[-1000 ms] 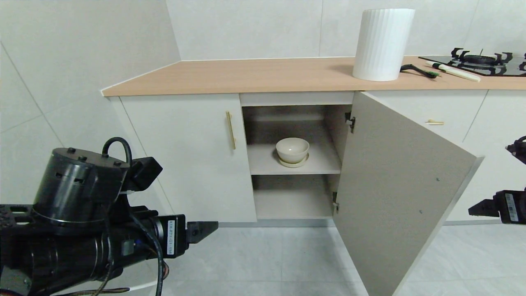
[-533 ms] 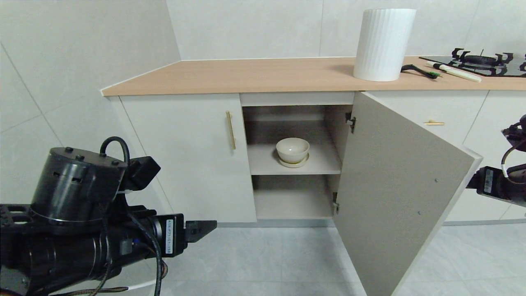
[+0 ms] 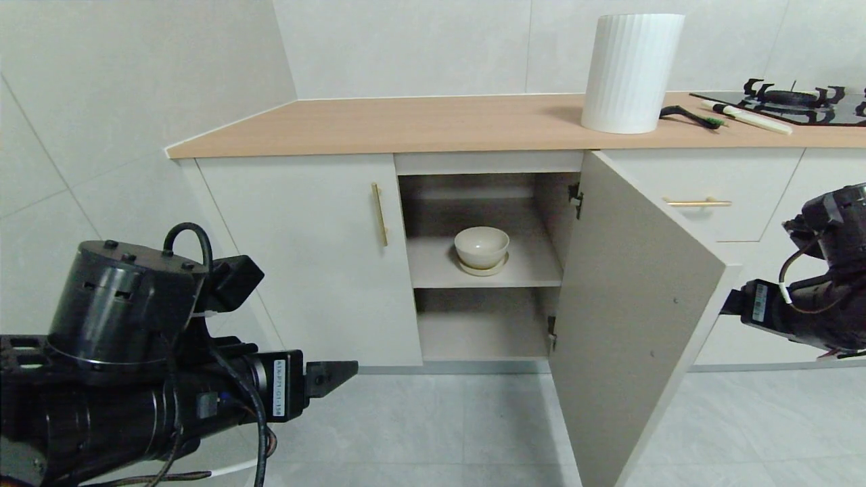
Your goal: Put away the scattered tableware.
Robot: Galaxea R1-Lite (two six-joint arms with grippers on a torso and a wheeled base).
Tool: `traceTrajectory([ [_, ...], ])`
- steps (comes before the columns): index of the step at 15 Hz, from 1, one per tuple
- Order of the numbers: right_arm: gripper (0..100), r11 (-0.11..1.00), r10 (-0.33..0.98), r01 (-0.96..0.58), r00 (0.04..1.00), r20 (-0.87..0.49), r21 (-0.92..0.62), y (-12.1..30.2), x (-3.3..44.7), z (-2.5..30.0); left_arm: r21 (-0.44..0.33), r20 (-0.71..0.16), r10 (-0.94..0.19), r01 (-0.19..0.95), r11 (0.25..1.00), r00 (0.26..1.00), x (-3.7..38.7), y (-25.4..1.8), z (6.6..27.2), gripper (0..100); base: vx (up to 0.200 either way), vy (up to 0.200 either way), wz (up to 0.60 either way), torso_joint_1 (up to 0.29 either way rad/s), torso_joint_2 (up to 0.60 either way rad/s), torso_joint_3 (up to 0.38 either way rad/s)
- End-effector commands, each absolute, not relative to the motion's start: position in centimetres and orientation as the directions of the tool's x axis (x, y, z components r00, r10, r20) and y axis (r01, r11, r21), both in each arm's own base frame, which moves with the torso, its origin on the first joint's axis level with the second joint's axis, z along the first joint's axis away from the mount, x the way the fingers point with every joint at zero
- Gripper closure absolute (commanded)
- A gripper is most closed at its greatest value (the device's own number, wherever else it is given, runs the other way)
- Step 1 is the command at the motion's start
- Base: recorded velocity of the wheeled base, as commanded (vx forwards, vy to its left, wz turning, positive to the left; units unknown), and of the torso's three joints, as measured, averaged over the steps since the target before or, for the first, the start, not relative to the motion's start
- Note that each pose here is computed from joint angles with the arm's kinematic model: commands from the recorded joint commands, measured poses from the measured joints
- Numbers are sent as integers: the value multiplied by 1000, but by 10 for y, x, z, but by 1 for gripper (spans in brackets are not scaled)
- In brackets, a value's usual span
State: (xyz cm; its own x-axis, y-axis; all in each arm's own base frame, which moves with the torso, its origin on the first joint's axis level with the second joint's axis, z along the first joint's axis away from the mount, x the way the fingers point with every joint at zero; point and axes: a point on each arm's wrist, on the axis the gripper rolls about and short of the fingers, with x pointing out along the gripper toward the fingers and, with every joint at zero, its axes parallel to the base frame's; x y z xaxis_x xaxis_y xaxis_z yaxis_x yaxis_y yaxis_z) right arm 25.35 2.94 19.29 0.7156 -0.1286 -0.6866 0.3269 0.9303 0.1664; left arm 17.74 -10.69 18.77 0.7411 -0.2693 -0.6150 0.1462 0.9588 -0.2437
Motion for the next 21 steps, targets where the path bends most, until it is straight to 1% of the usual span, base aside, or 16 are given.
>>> traceTrajectory([
  [1, 0, 945, -68, 270, 717, -693, 187, 51, 252, 190, -244, -614, -269, 146, 959, 743, 177, -107, 188, 0, 0, 0, 0, 0, 0, 0],
  [4, 0, 964, 13, 181, 704, -710, 197, 83, 252, 184, -246, -610, -270, 146, 958, 745, 177, -106, 189, 0, 0, 0, 0, 0, 0, 0],
  [7, 0, 976, 71, 98, 697, -714, 193, 114, 267, 180, -250, -607, -277, 152, 956, 745, 174, -105, 190, 0, 0, 0, 0, 0, 0, 0],
  [9, 0, 981, 110, 39, 693, -713, 190, 144, 291, 175, -250, -606, -275, 149, 957, 747, 175, -105, 190, 0, 0, 0, 0, 0, 0, 0],
  [12, 0, 983, 133, -6, 703, -698, 181, 170, 322, 169, -252, -601, -276, 150, 956, 750, 175, -105, 191, 0, 0, 0, 0, 0, 0, 0],
  [17, 0, 981, 150, -18, 705, -694, 193, 182, 341, 158, -250, -603, -273, 148, 957, 749, 176, -106, 190, 0, 0, 0, 0, 0, 0, 0],
  [21, 0, 979, 154, -17, 715, -682, 203, 184, 345, 154, -253, -593, -277, 152, 955, 756, 177, -106, 190, 0, 0, 0, 0, 0, 0, 0],
])
